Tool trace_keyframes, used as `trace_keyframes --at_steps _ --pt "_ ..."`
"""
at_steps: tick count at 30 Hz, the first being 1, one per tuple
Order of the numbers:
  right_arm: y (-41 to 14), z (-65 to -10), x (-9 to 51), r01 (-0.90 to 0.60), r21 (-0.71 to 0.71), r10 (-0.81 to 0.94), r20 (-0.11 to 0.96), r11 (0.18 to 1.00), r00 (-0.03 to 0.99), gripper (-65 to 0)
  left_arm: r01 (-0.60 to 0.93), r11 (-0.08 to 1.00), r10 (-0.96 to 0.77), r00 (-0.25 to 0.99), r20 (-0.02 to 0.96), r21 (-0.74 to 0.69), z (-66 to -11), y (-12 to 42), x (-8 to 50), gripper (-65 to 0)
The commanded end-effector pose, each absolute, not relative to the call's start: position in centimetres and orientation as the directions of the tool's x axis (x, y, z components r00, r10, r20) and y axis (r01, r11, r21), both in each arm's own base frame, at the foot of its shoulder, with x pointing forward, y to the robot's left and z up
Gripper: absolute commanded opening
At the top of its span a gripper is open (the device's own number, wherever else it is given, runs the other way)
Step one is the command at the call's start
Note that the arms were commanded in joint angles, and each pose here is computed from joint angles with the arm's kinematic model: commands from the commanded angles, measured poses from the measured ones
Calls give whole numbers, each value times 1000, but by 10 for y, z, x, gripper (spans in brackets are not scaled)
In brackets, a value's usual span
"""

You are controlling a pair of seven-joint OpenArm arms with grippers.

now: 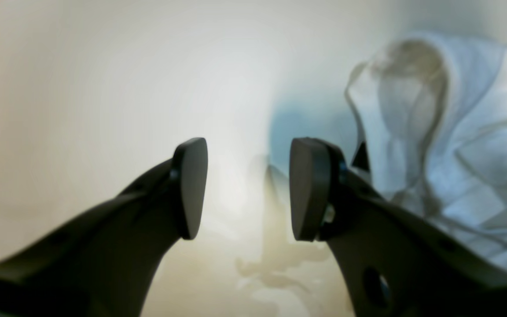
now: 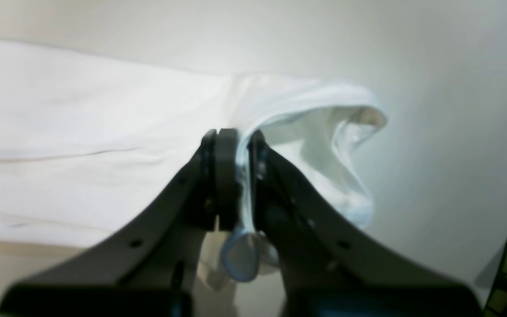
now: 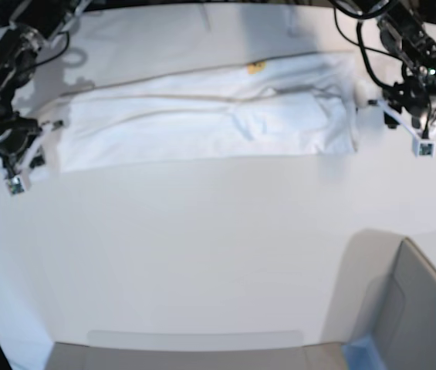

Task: Layout the t-shirt on the table in an organized manner, then fold the t-shirt properly
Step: 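Lift the strip end with the right gripper and carry it toward the middle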

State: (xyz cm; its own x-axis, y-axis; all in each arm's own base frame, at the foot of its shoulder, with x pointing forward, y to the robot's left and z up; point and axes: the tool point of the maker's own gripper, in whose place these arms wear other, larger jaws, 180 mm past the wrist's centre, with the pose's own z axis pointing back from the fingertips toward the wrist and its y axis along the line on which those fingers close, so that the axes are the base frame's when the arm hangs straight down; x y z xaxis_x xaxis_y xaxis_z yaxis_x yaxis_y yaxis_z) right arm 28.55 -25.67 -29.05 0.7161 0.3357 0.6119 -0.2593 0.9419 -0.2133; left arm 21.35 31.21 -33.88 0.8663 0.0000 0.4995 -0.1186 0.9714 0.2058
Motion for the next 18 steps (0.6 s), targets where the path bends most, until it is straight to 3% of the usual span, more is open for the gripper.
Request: trace_keyframes --at_steps 1,18 --pt "-249 -275 292 -283 -254 380 640 925 668 -650 -129 964 -11 856 516 234 -329 322 215 -341" --pt "-135 -293 288 -619 -233 612 600 750 516 -650 -178 931 23 899 437 318 -330 363 170 -341"
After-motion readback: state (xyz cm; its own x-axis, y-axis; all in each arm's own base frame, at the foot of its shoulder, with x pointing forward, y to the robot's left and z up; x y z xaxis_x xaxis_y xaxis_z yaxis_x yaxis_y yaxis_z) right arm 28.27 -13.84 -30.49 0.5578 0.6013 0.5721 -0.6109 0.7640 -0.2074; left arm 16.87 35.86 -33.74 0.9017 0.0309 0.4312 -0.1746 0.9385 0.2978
